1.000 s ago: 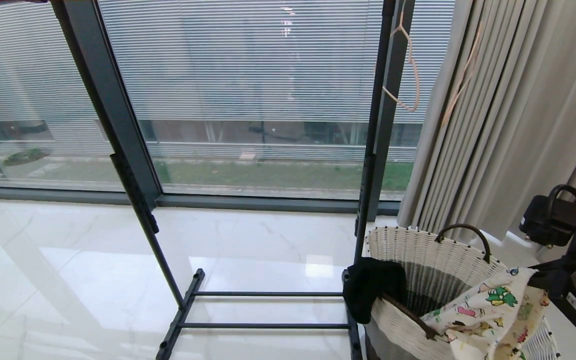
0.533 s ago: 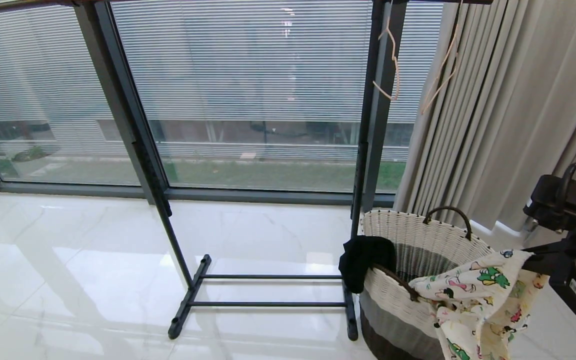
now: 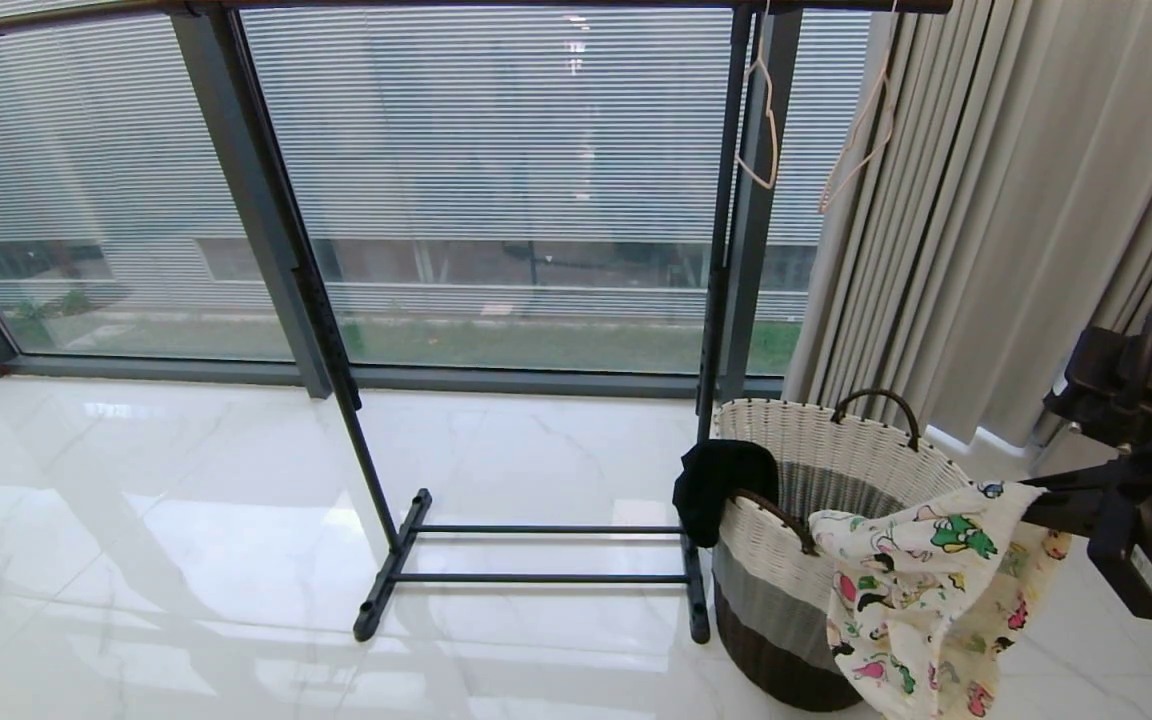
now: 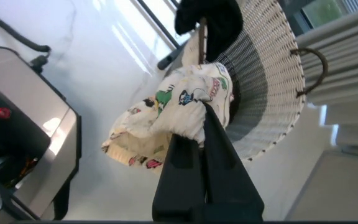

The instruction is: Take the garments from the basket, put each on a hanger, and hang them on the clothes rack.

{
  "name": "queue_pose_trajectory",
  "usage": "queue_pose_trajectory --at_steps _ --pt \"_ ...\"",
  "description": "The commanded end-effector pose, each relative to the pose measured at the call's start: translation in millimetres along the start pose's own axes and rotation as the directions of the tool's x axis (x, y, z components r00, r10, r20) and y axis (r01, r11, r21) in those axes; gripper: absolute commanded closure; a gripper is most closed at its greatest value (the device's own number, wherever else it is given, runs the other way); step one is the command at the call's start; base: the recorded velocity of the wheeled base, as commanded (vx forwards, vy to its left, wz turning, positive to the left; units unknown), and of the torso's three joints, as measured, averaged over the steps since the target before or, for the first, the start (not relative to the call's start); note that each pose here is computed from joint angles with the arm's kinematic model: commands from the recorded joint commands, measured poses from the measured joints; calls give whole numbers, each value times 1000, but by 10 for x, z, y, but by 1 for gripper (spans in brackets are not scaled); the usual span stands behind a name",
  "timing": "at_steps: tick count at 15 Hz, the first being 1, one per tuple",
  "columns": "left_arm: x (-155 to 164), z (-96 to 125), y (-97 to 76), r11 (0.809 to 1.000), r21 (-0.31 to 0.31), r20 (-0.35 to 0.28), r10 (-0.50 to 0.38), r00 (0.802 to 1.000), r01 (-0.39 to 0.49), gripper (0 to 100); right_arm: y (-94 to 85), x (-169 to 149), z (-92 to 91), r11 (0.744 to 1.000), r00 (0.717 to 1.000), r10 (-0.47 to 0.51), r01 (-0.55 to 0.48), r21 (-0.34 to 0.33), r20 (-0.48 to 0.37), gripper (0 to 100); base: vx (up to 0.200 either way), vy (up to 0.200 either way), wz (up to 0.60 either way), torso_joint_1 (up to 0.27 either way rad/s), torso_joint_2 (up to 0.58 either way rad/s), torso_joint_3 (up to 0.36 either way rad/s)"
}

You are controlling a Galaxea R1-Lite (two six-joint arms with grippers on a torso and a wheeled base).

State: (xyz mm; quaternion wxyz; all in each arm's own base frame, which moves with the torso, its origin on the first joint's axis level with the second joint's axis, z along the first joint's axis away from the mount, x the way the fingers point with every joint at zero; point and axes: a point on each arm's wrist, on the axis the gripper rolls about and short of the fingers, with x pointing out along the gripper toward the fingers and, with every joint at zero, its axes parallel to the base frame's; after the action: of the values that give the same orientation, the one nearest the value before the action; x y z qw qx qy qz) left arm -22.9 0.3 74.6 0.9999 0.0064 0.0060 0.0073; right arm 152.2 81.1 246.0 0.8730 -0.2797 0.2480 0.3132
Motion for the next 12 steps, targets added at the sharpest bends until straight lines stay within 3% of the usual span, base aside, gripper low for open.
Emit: queue_pose_trajectory --at_steps 1,3,4,5,6,7,9,10,11,12 --pt "0 -1 0 1000 1 0 1 1000 -1 0 21 10 12 1000 1000 17 -17 -9 6 100 0 0 0 0 0 0" --pt "1 1 0 1000 1 0 -1 1000 1 0 61 18 40 998 998 56 -55 -26 27 100 0 0 0 0 0 0" --pt "0 76 -10 998 -3 3 -58 998 58 0 66 38 74 998 997 58 -56 -34 53 100 0 0 0 0 0 0" --pt "34 460 -20 984 -55 0 -172 985 172 0 62 70 84 998 997 56 -54 -34 57 100 0 0 0 0 0 0" --pt "187 861 -23 974 -137 -33 -189 981 183 0 60 95 86 998 997 57 -56 -33 54 100 0 0 0 0 0 0" --pt "433 1191 -33 972 -156 -63 -188 980 176 0 58 120 92 998 997 57 -56 -33 54 100 0 0 0 0 0 0" --pt "915 1553 -77 966 -159 -86 -218 972 202 0 50 164 108 998 997 56 -54 -32 61 100 0 0 0 0 0 0" --pt "1168 1657 -144 956 -161 -88 -261 961 244 0 45 166 118 998 996 53 -51 -32 67 100 0 0 0 0 0 0" --pt "1642 1783 -385 933 -153 -71 -339 938 326 0 39 164 132 999 996 46 -44 -33 78 100 0 0 0 0 0 0" --pt "1817 1772 -595 922 -146 -99 -375 922 360 0 40 166 128 998 996 47 -45 -32 77 100 0 0 0 0 0 0"
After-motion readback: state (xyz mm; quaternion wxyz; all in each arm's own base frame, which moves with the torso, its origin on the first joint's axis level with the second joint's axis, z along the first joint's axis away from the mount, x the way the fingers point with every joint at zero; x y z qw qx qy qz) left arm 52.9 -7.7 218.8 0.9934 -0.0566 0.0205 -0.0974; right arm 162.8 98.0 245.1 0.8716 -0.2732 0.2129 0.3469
